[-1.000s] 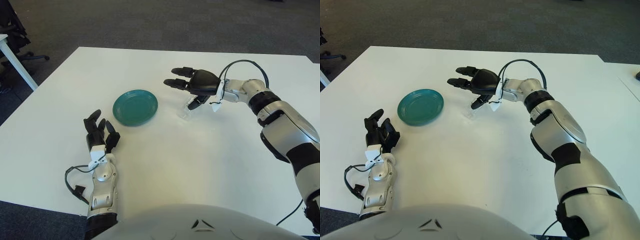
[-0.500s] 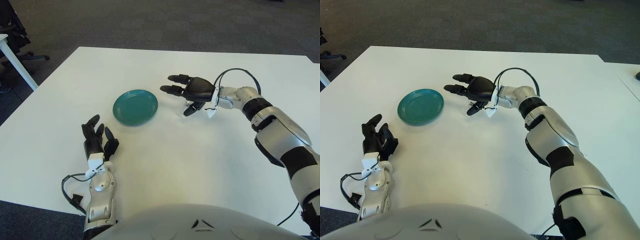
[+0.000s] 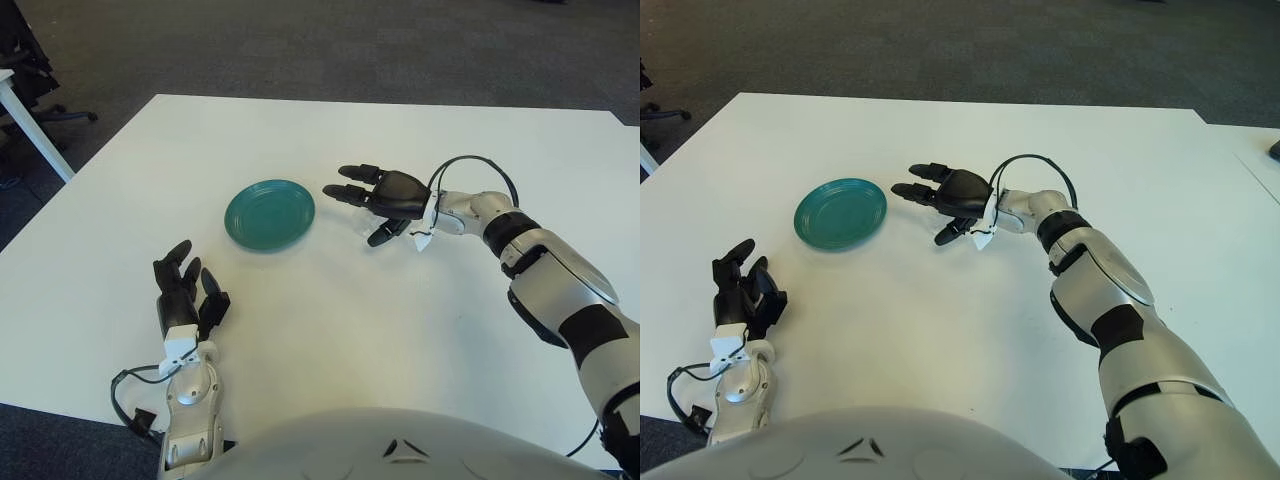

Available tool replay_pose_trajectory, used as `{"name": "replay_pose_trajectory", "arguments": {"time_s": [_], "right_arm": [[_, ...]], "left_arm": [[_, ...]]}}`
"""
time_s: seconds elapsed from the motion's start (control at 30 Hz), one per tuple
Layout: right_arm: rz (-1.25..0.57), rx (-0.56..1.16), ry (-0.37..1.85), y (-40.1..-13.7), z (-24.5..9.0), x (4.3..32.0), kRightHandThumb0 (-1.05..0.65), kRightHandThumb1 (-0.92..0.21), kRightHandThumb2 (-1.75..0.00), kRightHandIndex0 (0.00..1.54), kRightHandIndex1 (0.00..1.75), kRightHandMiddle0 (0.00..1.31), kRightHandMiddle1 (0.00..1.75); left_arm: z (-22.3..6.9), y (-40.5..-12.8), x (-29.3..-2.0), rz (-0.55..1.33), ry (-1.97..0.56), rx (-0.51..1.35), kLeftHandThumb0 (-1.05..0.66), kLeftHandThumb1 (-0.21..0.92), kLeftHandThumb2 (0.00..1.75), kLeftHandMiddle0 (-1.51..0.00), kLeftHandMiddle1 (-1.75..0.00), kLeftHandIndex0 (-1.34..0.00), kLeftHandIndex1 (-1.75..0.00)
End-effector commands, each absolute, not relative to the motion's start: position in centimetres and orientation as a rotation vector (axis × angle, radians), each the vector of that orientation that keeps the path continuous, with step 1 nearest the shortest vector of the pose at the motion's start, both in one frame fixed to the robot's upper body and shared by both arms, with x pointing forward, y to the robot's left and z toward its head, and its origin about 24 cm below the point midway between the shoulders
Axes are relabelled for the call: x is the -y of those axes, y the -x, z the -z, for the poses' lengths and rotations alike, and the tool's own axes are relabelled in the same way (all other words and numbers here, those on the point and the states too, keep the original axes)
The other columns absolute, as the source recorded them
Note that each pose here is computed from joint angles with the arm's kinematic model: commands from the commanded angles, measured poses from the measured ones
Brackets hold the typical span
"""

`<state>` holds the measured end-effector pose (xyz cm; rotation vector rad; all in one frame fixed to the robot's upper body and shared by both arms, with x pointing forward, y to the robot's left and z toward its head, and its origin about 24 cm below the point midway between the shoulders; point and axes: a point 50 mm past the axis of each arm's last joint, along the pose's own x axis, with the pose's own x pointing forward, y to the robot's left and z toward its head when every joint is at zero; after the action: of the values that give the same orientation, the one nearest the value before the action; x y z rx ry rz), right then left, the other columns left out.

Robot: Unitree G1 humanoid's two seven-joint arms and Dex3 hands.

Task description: Put the bottle into the plate.

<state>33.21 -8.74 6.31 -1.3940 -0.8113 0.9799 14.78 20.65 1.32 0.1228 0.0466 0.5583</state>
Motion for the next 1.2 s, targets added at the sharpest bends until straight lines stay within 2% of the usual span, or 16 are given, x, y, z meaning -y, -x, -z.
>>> {"name": "replay_pose_trajectory", "arguments": {"time_s": [0.0, 1.17], "right_arm": [[-0.953, 0.785, 1.380, -33.2, -6.0, 9.2, -1.05, -0.92, -0.65, 0.00, 0.00, 0.00, 0.00], [-0.903, 0.660, 1.371, -33.7, -5.7, 10.6, -1.05, -0.92, -0.60, 0.00, 0.00, 0.00, 0.00]], "left_arm": [[-1.5, -14.4, -21.0, -0.557, -0.134, -0.045, -0.78, 0.92, 0.88, -0.42, -0.30, -0.03, -1.03], [-1.0, -13.1, -23.1, -0.546, -0.196, -0.097, -0.77, 0.92, 0.84, -0.43, -0.29, -0.03, -1.02]]}}
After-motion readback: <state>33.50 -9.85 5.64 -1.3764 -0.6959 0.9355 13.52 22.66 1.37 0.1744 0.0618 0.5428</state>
